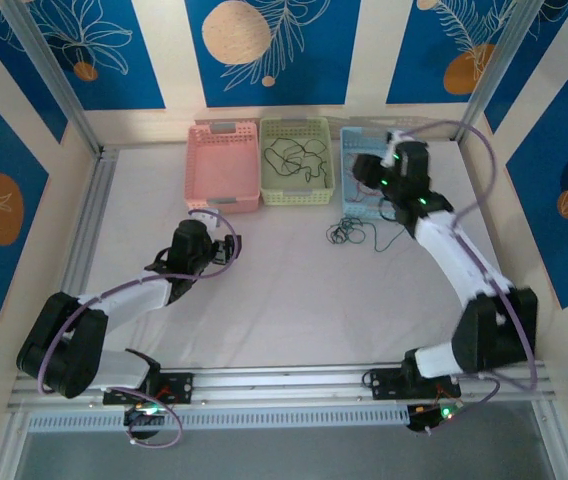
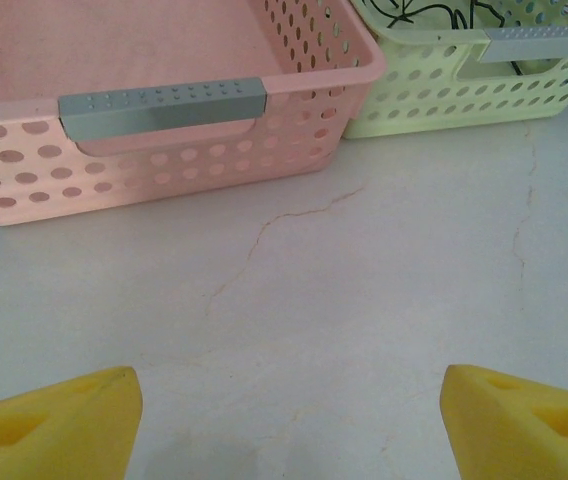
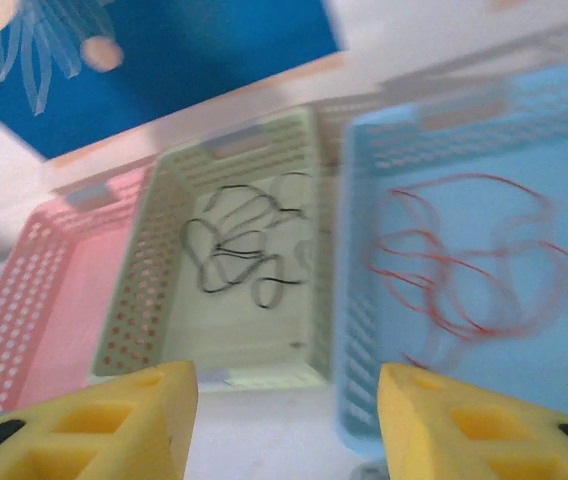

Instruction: Untangle the cables

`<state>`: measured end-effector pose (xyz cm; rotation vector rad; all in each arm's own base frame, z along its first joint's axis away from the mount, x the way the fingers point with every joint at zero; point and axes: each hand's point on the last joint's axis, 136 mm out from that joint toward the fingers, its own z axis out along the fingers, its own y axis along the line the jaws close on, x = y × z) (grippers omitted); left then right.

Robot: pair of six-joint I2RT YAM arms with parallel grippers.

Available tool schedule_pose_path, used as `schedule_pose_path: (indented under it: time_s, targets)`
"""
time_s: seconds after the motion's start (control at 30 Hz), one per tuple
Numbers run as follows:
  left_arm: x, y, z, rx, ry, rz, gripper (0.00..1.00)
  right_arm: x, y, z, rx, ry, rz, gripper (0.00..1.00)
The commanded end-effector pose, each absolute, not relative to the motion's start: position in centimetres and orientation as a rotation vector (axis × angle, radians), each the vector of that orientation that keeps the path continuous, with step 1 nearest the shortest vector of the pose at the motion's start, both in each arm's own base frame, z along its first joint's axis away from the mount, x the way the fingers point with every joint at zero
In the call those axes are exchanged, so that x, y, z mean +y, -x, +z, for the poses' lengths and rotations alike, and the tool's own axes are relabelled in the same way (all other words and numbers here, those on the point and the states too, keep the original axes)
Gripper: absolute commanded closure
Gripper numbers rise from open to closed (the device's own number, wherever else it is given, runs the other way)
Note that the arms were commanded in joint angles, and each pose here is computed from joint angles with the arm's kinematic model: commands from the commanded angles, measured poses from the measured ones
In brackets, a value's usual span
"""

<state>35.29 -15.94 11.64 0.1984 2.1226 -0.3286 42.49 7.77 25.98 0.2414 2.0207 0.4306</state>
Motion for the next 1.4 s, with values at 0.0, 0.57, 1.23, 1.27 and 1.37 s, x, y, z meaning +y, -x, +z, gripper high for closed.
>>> schedule_pose_path:
  time_s: [0.0,0.57,1.23,1.27,1.37]
  targets:
    - [-16.0,-36.0,12.7,2.104,-0.183,-0.333,0.22,4.2,-38.7,19.8,2.126,-0.475,0.389,0.5]
    - [-16.0,-36.0,12.5,2.111,-0.184,-0.331,0.21,-1.5,-35.8,9.4,2.315,-0.715,0.353,0.36]
    - [-16.1,-36.1,12.5,2.114,-0.186,-0.33,0.21,-0.9,-41.0,8.4,2.354,-0.7,0.458,0.84]
    - [-16.1,-36.1,12.5,2.114,-0.185,-0.331,0.21,-1.0,-41.0,8.4,2.351,-0.699,0.461,0.87]
    - [-16.0,-36.1,12.5,2.113,-0.184,-0.329,0.21,-0.6,-40.9,8.8,2.336,-0.668,0.482,0.98]
